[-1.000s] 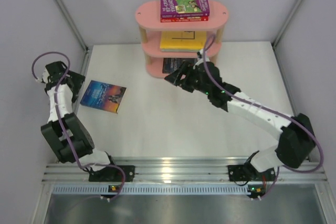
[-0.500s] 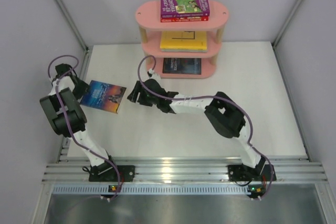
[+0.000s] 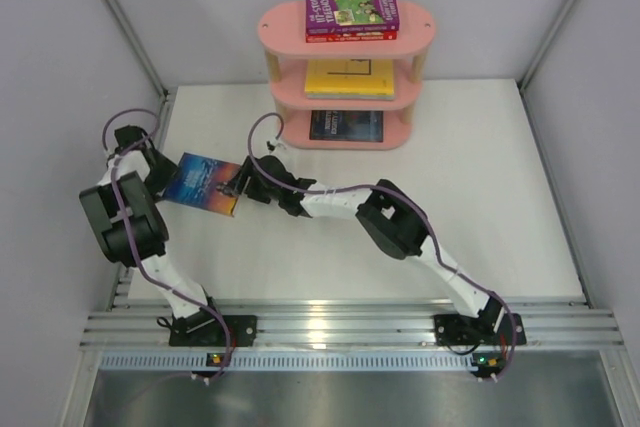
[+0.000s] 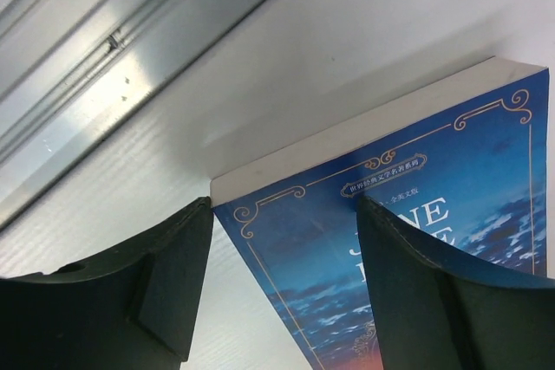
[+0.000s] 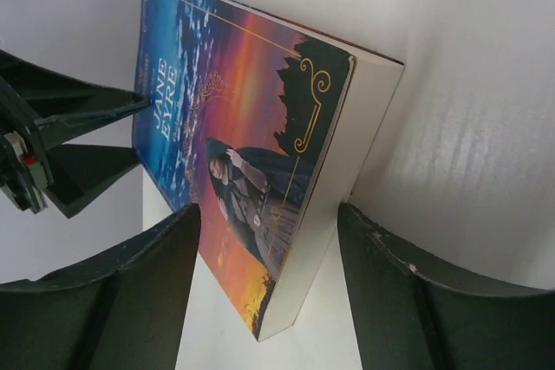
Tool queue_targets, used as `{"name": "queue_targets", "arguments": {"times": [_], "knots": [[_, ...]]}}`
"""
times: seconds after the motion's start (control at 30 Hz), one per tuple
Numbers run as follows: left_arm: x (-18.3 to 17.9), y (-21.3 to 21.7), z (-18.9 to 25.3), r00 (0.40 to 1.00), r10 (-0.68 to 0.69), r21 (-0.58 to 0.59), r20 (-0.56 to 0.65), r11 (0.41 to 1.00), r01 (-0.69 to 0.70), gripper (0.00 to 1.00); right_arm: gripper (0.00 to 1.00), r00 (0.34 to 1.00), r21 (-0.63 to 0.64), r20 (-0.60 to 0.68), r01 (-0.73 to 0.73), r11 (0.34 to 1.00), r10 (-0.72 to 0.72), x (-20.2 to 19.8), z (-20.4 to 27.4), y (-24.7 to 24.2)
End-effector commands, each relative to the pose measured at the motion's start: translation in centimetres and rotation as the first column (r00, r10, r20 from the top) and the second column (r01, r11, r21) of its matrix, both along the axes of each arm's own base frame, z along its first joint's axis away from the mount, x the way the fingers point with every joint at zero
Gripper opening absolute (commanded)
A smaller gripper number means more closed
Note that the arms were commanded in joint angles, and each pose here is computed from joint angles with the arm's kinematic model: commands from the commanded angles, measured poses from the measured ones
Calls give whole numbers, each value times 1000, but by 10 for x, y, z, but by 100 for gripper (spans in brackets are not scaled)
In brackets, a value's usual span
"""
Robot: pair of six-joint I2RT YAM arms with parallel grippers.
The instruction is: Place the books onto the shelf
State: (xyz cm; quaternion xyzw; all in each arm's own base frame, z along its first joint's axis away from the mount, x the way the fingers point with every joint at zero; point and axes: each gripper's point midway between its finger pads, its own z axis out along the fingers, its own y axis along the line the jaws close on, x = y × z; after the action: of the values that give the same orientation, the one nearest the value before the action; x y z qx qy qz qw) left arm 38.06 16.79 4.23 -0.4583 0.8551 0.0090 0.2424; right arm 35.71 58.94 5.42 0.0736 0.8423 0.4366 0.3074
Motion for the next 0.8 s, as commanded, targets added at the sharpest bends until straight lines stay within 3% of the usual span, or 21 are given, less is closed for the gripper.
{"name": "queue_targets", "arguments": {"times": [0.0,0.1,0.23,0.33,0.43,0.53,0.6,0.7,0.77], "knots": [[-13,-45,-11,996,-88,-95,-24,992,86,70,64,1000,1,8,13,1000,-13,-9,-2,12],[-17,-60,-6,994,-108,-108,-3,988,107,70,55,1000,-54,16,16,998,-15,-8,-10,1],[-20,-85,10,985,-165,-82,47,982,169,70,14,999,-94,-7,32,995,-33,-1,-20,-27],[-28,-86,23,990,-136,-22,32,990,137,74,0,999,-158,-42,20,987,-27,-7,-35,-58],[-25,-85,49,989,-113,0,99,993,114,77,0,999,-203,-33,-11,979,4,-8,-27,-80],[-20,-75,78,981,-109,77,160,992,98,80,0,997,-262,-63,-50,964,35,-22,-43,-115],[-8,-60,89,975,-111,158,193,984,81,82,0,998,-244,-34,-67,967,60,-23,-29,-126],[10,-70,87,958,-204,125,200,975,182,74,1,998,-281,-37,-64,957,56,-27,-32,-161],[14,-72,76,958,-253,129,133,963,236,71,5,998,-296,-32,-64,953,58,-33,-30,-183]]}}
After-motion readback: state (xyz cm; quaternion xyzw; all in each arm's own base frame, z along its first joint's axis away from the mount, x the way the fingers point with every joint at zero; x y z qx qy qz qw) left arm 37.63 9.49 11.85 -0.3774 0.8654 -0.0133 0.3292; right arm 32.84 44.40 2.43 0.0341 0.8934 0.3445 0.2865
